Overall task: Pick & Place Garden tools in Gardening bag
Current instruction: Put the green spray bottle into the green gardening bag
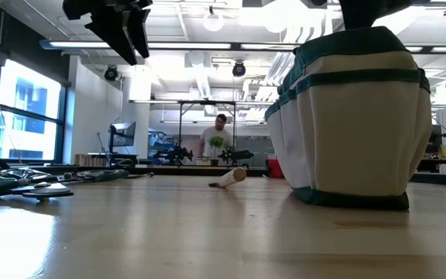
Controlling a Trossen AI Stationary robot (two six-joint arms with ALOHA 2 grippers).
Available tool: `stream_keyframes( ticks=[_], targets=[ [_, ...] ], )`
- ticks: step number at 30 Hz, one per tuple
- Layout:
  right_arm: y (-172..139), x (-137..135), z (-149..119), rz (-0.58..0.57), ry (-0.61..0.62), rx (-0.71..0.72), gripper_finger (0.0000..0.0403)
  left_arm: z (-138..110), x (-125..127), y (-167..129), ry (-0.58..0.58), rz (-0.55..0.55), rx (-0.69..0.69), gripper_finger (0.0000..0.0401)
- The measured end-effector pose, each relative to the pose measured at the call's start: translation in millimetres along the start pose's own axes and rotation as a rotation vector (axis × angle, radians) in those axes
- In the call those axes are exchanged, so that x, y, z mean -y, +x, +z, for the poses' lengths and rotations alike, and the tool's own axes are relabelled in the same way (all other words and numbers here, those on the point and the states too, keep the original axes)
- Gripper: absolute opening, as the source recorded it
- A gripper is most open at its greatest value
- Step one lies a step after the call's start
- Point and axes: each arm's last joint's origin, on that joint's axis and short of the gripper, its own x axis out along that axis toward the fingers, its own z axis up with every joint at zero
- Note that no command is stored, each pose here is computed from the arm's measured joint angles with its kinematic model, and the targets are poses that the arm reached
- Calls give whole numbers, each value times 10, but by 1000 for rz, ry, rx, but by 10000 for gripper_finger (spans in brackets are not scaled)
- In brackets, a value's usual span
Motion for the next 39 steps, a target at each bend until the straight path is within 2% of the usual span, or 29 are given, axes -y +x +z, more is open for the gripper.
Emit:
stream_keyframes(
  ticks=[7, 18, 24, 33, 39],
  targets=[
    [124, 3, 48, -13, -12, -3, 3, 0, 1, 0, 0, -4, 0, 253],
    [198, -54, 141, 70, -47, 28, 3, 0, 2, 0, 0, -5, 0, 253],
    [255, -94, 151, 64, -52, 21, 3, 0, 2, 0, 0, -7, 0, 253],
    [375, -211, 101, 77, -71, -57, 3, 1, 2, 0, -4, -7, 1, 253],
    [369, -273, 36, 105, -66, -47, 3, 1, 2, 0, -4, -7, 1, 253]
  ],
)
